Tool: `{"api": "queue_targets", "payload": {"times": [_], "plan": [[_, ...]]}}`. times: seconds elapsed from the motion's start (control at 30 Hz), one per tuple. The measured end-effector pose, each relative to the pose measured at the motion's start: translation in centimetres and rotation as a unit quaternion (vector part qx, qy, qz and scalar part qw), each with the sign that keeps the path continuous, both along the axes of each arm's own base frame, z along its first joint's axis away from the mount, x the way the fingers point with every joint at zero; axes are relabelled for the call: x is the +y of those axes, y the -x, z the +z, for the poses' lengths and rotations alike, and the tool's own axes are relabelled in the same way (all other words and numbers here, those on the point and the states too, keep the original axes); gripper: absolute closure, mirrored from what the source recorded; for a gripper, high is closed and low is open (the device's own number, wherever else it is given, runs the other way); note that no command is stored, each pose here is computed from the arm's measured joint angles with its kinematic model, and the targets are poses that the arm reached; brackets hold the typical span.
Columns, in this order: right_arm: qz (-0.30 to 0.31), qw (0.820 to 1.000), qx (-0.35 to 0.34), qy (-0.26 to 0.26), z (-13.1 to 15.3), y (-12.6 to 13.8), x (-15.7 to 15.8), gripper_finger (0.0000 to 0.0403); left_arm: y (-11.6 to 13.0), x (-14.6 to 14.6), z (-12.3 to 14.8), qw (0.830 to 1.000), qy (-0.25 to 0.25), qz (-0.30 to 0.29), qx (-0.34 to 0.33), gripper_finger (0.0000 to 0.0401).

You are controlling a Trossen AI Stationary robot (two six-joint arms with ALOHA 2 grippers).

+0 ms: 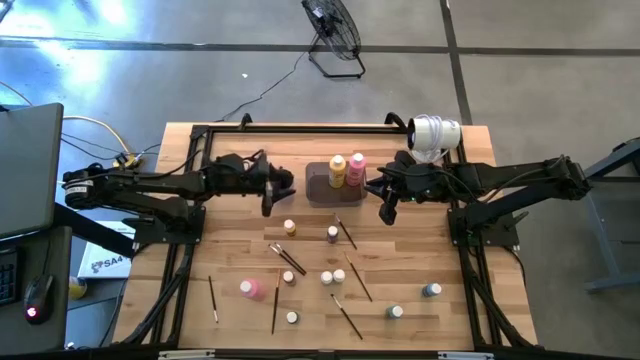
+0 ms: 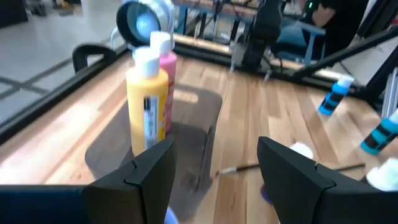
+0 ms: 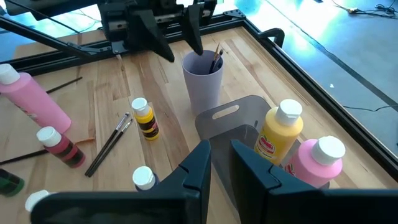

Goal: Pick & Place Paint Supplies
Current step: Put the big pink paint bottle into the gray bin

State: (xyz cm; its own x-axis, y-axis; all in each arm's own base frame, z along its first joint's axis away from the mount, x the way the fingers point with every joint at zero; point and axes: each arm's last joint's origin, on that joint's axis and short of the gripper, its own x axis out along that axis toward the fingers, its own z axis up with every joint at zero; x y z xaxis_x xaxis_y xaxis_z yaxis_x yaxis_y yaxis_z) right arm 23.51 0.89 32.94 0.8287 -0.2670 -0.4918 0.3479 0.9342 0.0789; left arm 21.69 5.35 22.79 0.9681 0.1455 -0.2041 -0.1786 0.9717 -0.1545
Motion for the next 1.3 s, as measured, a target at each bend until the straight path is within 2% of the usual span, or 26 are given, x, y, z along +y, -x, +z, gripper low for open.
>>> {"api": "queue_targets", "payload": {"times": [0.37,1.3], "plan": [[0.0,1.0,0.0,0.0,0.0,0.0,-0.01,0.0355,0.25,-0.07,-0.99,0.999,0.013,0.0,0.051,0.0181],[0.0,1.0,0.0,0.0,0.01,0.01,-0.01,0.0355,0.25,-0.07,-0.97,0.999,0.013,0.0,0.051,0.0181]]}}
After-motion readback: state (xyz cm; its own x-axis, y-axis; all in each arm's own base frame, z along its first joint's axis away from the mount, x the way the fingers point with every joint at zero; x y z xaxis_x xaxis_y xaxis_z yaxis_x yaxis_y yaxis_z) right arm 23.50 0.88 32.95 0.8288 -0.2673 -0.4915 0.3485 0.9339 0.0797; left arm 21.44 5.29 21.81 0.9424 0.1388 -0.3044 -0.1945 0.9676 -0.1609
